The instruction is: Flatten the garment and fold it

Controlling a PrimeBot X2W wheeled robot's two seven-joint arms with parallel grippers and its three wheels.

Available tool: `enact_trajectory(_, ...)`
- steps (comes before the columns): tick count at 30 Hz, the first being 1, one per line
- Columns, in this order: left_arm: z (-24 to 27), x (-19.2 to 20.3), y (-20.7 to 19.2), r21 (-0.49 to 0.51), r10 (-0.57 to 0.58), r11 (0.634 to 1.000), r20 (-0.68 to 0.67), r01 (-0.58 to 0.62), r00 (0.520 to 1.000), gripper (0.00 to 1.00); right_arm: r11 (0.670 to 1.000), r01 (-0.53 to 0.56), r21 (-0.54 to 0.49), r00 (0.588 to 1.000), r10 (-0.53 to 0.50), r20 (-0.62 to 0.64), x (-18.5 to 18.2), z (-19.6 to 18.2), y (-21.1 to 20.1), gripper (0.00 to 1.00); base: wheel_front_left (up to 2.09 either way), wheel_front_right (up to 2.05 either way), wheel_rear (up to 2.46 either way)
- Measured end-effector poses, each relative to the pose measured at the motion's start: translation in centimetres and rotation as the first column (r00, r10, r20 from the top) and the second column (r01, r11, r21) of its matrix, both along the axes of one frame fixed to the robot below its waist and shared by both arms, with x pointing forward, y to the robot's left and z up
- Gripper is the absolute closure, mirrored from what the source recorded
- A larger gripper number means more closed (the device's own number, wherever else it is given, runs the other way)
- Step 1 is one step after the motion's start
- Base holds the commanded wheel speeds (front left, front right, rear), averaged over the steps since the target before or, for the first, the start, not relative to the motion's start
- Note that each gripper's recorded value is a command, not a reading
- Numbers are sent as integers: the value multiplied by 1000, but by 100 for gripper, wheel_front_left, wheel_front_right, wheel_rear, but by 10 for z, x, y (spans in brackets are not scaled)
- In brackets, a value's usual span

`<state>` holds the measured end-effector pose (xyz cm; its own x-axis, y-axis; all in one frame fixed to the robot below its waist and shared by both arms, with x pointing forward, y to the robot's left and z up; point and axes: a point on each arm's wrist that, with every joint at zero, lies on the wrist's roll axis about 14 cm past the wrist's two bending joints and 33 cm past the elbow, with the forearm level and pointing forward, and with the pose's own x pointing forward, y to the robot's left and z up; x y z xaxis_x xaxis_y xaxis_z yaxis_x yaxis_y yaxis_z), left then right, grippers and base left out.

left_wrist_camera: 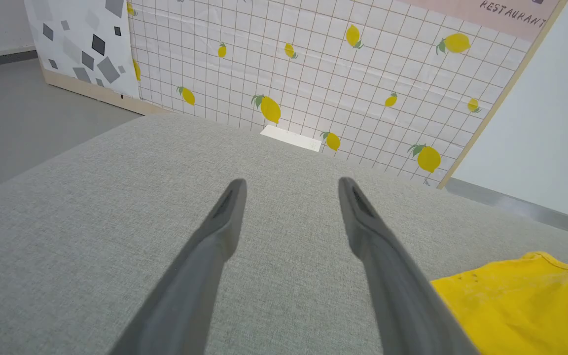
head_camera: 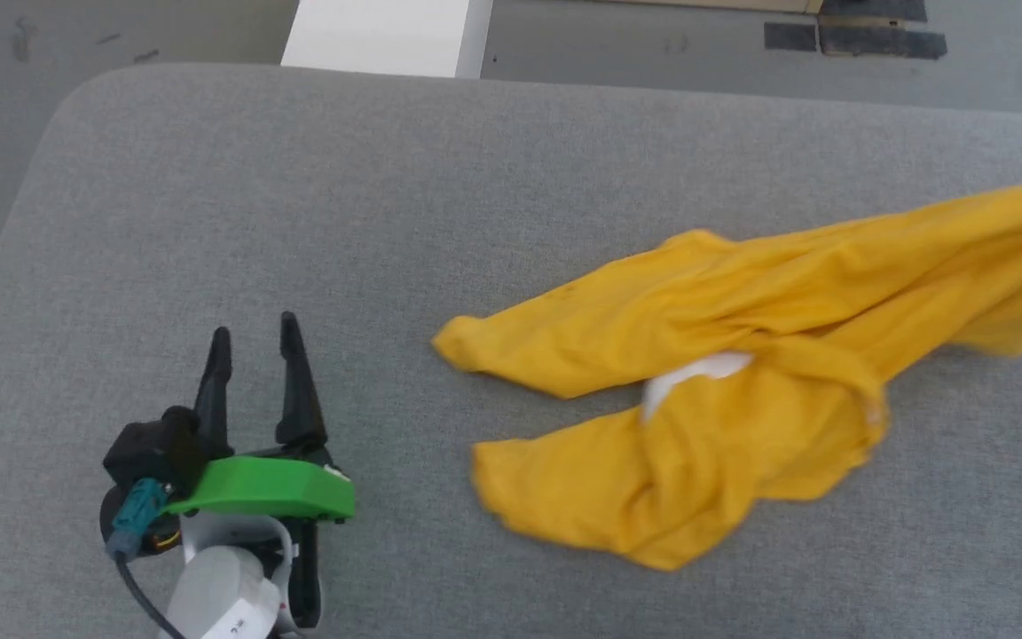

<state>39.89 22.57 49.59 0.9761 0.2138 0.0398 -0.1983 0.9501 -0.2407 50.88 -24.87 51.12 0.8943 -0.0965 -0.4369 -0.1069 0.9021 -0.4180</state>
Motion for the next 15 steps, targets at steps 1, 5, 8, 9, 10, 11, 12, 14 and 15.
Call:
enact_trajectory(1,-2,3,-3,-3,-10,1000,-4,10,1000,0,1000,13,-14,1000,-13,17,7,0,-9,100,0,0,0)
enact_trajectory(5,-7,11,-8,-6,-27,1000,-17,27,999,0,998,39,46,999,-39,6,19,-22,-12,85,0,0,0)
enact_trajectory(8,-12,13,-11,-8,-35,999,-29,35,999,0,986,45,163,999,-44,-9,15,-45,6,0,0,0,0)
enact_trajectory(9,-13,13,-12,-9,-38,999,-32,38,999,0,980,45,194,999,-46,1,14,-47,11,0,0,0,0)
enact_trajectory(10,-14,14,-14,-11,-44,999,-34,44,998,0,975,37,218,999,-42,18,13,-47,17,0,0,0,0)
enact_trajectory(11,-14,14,-16,-13,-53,999,-33,52,998,0,968,28,249,999,-38,38,10,-46,23,0,0,0,0)
enact_trajectory(12,-13,14,-17,-14,-56,998,-32,55,998,0,961,22,275,998,-37,48,6,-47,28,0,0,0,0)
enact_trajectory(14,-12,13,-20,-13,-65,998,-29,64,997,0,947,-3,321,997,-21,72,-9,-52,42,0,0,0,0)
enact_trajectory(15,-11,13,-21,-14,-72,997,-26,71,997,0,936,-8,352,997,-22,80,-19,-54,49,0,0,0,0)
